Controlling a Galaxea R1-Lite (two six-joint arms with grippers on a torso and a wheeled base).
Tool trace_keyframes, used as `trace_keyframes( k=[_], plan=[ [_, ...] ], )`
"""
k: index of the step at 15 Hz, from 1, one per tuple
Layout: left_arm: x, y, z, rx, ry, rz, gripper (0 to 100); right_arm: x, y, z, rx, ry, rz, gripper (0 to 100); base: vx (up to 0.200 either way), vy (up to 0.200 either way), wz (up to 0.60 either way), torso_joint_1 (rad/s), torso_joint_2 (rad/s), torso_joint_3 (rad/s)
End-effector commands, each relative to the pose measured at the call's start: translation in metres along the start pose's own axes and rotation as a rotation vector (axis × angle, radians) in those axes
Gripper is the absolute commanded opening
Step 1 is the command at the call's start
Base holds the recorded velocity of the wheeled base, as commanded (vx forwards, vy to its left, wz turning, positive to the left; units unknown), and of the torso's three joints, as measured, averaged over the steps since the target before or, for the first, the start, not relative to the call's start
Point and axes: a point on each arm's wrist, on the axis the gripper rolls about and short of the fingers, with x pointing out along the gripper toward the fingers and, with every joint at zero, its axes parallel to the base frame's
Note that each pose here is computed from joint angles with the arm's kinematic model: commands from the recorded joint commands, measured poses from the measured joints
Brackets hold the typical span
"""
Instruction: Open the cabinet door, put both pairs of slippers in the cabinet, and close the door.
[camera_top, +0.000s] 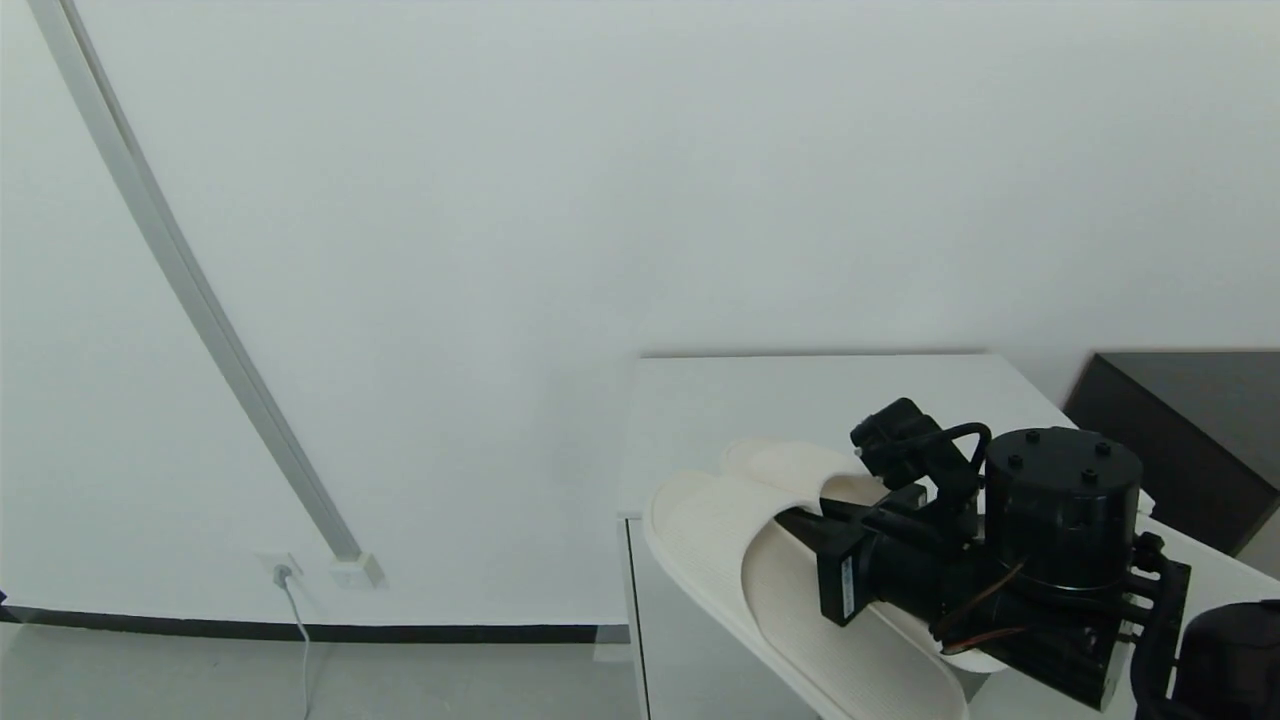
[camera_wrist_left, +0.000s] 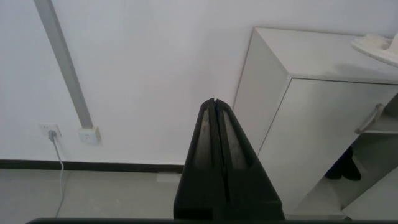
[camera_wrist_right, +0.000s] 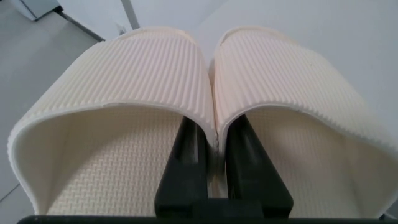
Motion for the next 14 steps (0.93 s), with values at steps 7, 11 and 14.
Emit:
trace_keyframes(
  k=[7, 11, 14],
  plan=[
    [0.000, 0.000, 0.000, -0.001, 0.000, 0.002, 0, 0.004, -0.001, -0.010, 0.005, 0.039, -0.003, 0, -0.143, 0.000, 0.00, 0.002, 0.00, 0.003],
    [0.000, 0.000, 0.000, -0.001, -0.001, 0.001, 0, 0.004, -0.002, -0.010, 0.007, 0.039, -0.006, 0, 0.000, 0.000, 0.00, 0.000, 0.00, 0.000],
    [0.000, 0.000, 0.000, -0.001, -0.001, 0.001, 0, 0.005, -0.002, -0.011, 0.006, 0.043, -0.006, 0, 0.000, 0.000, 0.00, 0.000, 0.00, 0.000]
  ],
)
